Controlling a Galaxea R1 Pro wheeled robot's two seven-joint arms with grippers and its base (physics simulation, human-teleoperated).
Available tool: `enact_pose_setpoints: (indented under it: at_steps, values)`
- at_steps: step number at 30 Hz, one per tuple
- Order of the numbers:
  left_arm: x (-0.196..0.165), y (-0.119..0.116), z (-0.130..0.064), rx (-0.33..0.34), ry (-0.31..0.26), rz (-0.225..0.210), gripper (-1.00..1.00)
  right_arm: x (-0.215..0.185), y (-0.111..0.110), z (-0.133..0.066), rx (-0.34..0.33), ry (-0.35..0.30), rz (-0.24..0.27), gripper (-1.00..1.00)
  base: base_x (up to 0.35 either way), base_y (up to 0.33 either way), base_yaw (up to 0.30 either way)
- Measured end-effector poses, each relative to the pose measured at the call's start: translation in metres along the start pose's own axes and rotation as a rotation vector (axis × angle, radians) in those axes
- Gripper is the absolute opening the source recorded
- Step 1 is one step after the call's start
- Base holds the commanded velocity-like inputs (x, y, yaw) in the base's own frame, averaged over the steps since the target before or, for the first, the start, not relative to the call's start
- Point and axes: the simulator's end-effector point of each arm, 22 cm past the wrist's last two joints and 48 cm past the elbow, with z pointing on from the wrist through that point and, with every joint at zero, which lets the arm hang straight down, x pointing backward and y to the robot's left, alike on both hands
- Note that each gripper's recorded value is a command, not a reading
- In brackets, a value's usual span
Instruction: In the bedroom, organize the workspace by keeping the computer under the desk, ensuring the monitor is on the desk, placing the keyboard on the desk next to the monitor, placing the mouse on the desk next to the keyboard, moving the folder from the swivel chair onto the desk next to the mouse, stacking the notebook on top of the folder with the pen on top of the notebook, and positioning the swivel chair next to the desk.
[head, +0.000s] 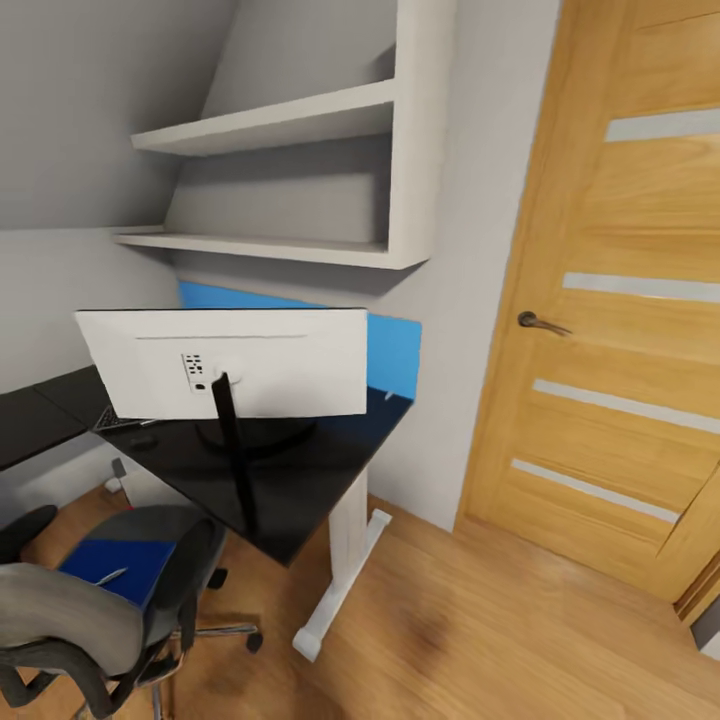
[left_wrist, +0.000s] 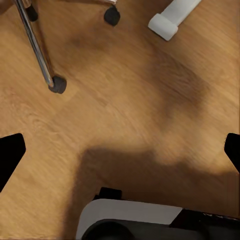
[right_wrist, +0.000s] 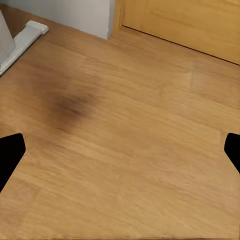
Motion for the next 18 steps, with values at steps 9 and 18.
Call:
enact_pose_setpoints:
  at_steps: [9, 18]
  values:
    - [0.0, -0.002, 0.0, 0.004, -0.002, 0.002, 1.0, 0.002, 0.002, -0.001, -0.019, 0.004, -0.012, 1.0, -0.217, -0.216, 0.02]
    - [0.0, -0.003, -0.001, 0.008, -0.002, 0.005, 1.0, 0.002, 0.011, -0.003, -0.019, 0.006, 0.006, 1.0, -0.099, -0.078, 0.041]
